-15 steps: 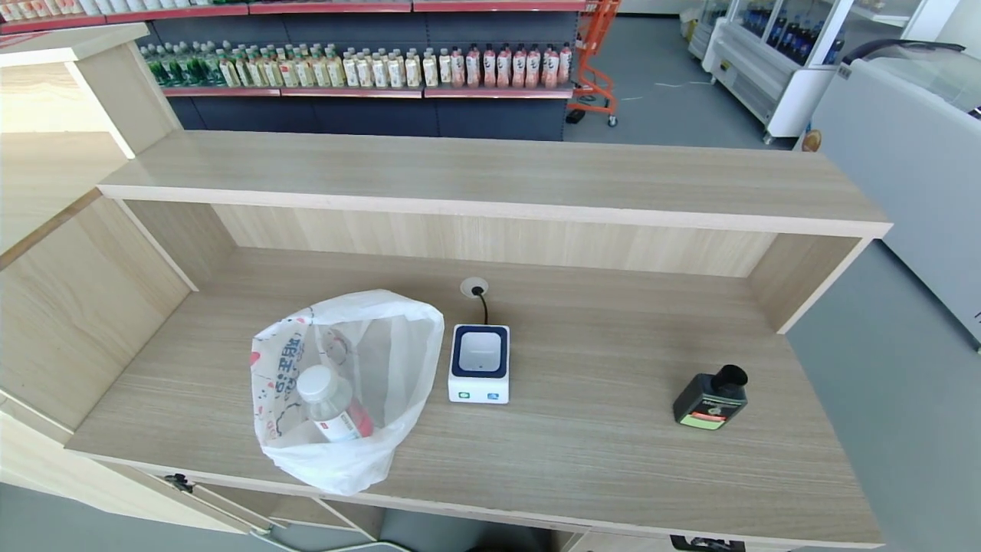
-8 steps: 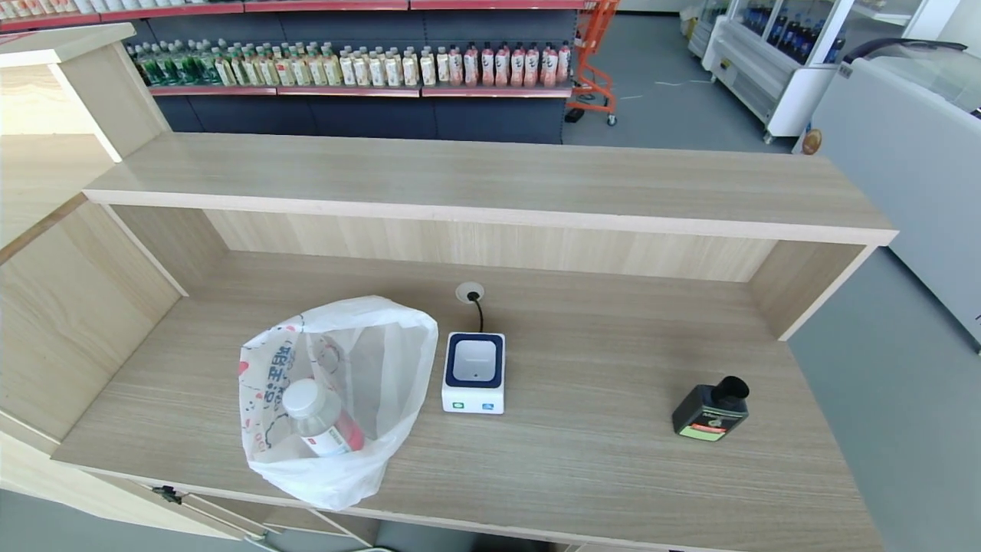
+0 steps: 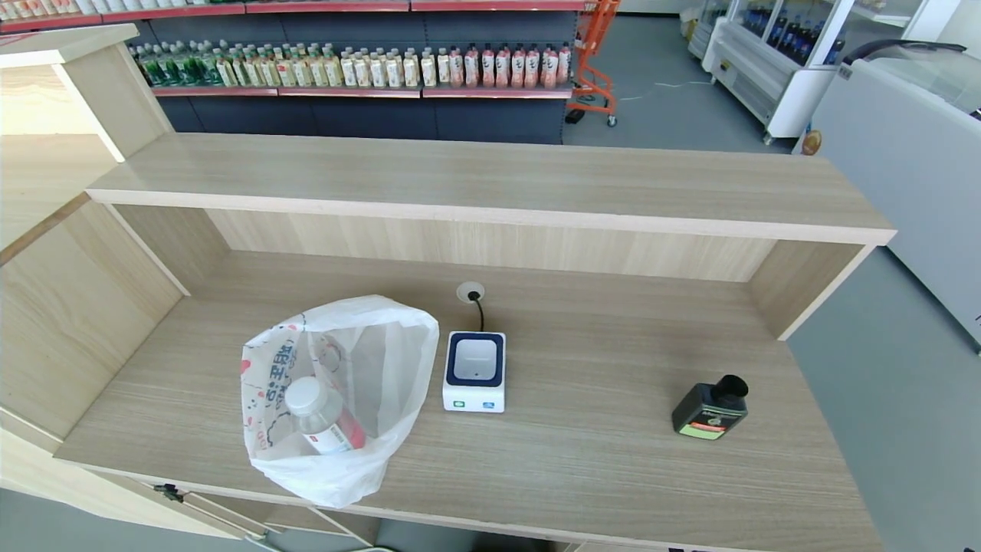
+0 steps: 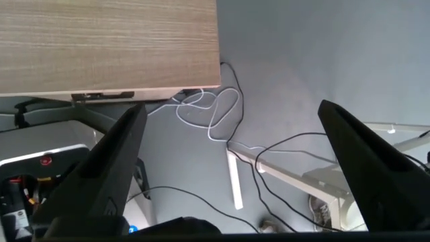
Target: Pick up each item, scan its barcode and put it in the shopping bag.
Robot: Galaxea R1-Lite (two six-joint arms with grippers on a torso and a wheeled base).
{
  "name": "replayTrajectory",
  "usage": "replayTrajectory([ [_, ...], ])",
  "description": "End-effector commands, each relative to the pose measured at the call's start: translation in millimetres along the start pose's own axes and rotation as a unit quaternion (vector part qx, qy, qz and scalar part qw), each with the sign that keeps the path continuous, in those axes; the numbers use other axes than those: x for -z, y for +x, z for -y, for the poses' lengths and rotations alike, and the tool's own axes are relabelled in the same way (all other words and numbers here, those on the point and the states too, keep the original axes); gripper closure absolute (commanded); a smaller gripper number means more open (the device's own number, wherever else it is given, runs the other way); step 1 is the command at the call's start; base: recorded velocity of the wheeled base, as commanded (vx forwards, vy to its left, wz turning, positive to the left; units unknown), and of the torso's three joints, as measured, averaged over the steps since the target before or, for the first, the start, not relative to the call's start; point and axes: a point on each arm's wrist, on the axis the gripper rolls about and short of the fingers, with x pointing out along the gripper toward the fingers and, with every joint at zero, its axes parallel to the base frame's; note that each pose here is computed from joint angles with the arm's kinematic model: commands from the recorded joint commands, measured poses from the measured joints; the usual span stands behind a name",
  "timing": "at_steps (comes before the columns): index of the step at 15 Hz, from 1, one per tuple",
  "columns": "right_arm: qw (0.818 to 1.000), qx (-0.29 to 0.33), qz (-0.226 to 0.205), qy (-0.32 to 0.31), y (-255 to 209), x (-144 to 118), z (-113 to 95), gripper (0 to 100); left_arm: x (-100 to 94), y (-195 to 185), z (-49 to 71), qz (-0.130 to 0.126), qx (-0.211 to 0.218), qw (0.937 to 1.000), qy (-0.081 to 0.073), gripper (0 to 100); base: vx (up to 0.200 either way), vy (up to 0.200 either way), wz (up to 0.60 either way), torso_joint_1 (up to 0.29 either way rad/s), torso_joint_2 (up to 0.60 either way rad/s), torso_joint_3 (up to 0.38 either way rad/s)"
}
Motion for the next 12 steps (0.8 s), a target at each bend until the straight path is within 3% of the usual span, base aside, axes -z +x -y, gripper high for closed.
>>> replayTrajectory([
  [1,0.998,0.013,-0.053,-0.010,21,-13,-4,0,0.0,0,0.0,0.000,0.000,1.0000,0.000,0,0.000,0.000,0.00,0.000,0.00,0.000],
  [7,0.994,0.024,-0.100,-0.017,47,-21,-9,0,0.0,0,0.0,0.000,0.000,1.0000,0.000,0,0.000,0.000,0.00,0.000,0.00,0.000],
  [12,0.996,0.024,-0.075,-0.030,83,-46,-18,0,0.0,0,0.0,0.000,0.000,1.0000,0.000,0,0.000,0.000,0.00,0.000,0.00,0.000],
])
